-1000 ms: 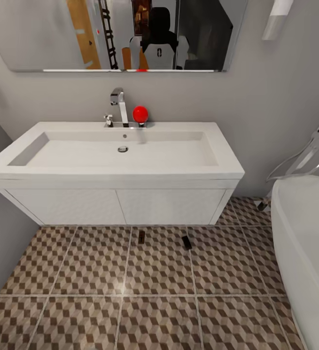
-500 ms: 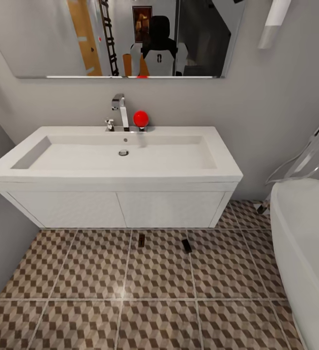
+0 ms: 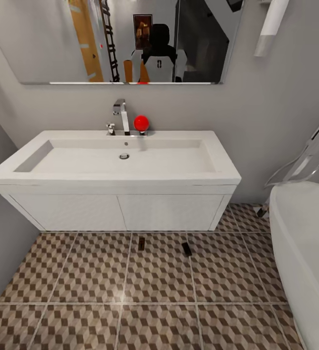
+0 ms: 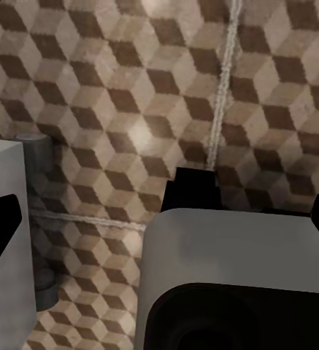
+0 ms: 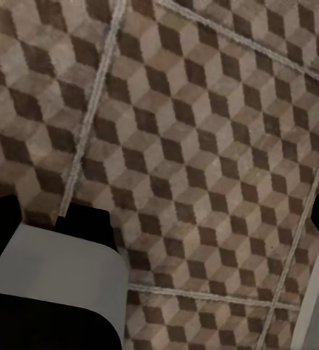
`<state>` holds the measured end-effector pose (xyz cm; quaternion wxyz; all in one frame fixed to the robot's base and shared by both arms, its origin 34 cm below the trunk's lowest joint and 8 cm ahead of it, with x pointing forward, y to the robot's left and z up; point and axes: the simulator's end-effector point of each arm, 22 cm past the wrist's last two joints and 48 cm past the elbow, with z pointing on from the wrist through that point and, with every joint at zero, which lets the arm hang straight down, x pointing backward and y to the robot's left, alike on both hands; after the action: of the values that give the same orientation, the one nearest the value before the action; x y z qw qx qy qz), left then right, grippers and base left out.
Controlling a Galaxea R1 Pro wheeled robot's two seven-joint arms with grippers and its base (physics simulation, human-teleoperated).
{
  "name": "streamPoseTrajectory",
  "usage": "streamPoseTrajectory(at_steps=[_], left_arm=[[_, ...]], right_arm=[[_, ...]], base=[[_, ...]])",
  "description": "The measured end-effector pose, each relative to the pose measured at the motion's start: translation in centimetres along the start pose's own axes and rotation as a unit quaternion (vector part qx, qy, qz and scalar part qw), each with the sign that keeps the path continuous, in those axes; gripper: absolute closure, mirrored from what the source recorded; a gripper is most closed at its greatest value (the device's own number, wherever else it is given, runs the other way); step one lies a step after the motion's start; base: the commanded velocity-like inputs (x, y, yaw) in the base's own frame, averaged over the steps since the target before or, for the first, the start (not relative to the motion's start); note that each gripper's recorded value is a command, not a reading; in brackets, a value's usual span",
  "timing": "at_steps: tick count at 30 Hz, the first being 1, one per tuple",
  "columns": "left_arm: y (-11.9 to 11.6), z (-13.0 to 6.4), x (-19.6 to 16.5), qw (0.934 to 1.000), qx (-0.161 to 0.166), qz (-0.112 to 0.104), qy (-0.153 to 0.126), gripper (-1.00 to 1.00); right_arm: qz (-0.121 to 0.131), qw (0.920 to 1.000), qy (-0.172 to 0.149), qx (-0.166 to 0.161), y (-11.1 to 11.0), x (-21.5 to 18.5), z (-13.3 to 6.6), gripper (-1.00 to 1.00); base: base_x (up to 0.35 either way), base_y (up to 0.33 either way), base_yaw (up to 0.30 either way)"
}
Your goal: Take the four mousetraps from the cabinet in the bathroom and place them on the bathroom floor. Make sure all four end up on the same floor surface, and ensure that at least two of them are either under or directly next to the same bathroom sink.
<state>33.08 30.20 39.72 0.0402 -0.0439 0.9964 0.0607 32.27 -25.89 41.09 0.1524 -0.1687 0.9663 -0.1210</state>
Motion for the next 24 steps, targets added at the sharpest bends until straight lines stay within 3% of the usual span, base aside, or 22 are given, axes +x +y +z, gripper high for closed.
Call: streamPoseTrajectory(at_steps=[10, 24], left_arm=[[-0.1, -0.3, -0.7, 1.0000, 0.001, -0.001, -0.008, -1.00], [-0.1, -0.7, -1.6, 0.9998, 0.002, -0.002, -0.019, -1.00]], right_arm=[[0.004, 1.0000, -0.008, 0.001, 0.0, -0.8, -0.1, -1.00], [0.004, 0.9998, -0.019, 0.005, -0.3, -1.8, -0.2, -1.00]], base=[[0.000, 0.000, -0.038], [0.000, 0.000, -0.120]])
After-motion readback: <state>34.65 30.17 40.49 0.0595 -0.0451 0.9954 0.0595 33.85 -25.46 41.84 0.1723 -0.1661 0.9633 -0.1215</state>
